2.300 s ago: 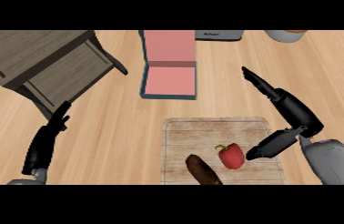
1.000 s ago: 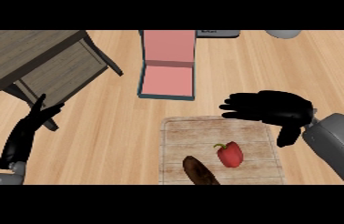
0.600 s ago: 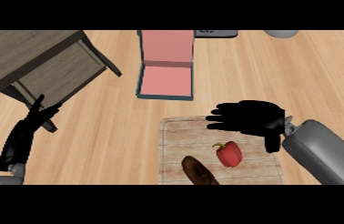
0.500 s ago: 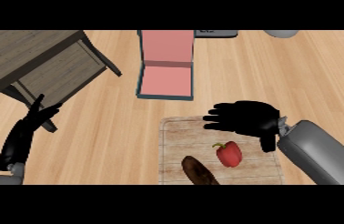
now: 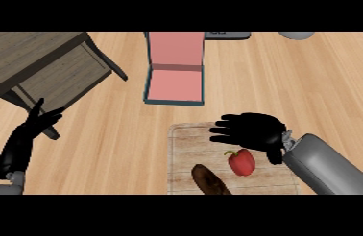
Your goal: Pick the bell pepper from the cutting board and place it in the cardboard box
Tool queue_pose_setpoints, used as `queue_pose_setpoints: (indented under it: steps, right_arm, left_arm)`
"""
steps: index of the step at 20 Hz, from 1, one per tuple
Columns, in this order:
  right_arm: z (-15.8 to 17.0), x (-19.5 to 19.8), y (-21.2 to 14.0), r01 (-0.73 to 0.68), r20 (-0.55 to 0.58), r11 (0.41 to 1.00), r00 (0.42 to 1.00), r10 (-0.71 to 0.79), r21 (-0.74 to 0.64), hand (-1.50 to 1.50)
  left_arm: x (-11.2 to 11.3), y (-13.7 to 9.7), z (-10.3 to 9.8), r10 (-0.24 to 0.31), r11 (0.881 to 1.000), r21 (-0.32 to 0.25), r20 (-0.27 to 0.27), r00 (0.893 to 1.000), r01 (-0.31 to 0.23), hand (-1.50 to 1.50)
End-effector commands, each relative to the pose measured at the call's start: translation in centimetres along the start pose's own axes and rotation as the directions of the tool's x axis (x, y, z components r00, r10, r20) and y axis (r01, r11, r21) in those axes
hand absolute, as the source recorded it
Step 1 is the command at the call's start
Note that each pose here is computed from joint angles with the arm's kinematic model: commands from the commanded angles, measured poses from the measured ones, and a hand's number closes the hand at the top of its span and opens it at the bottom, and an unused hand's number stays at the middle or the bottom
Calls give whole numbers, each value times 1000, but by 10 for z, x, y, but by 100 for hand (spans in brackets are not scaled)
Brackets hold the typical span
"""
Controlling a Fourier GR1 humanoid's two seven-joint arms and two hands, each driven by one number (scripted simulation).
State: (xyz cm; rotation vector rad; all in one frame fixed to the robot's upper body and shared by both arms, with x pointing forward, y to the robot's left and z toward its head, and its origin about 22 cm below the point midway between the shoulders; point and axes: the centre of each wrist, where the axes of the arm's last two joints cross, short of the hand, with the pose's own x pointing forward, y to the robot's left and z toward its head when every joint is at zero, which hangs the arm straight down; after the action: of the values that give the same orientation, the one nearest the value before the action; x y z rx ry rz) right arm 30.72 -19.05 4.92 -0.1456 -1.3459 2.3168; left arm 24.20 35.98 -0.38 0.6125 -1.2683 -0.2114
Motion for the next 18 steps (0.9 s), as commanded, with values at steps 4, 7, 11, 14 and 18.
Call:
queue_pose_setpoints:
  steps: [4, 7, 11, 14, 18]
  right_arm:
    - [-8, 9, -5, 24, 47, 1000, 999, -24, 10, -150]
    - [10, 0, 8, 36, 88, 999, 995, -37, 13, -150]
    - [17, 13, 0, 29, 140, 1000, 990, -28, -6, -150]
    - [-9, 34, -9, 34, 133, 999, 990, -37, 24, -150]
    - [-2, 48, 10, -21, 51, 998, 999, 18, 57, -150]
  left_arm:
    - [23, -12, -13, 9, 999, 48, 83, 997, -13, 0]
    - [17, 26, -7, 5, 999, 38, 93, 996, -8, 0]
    - [11, 18, -15, -20, 998, 53, 90, 996, 15, 0]
    - [1, 13, -10, 6, 999, 40, 81, 997, -9, 0]
    - [25, 7, -12, -10, 999, 47, 90, 996, 6, 0]
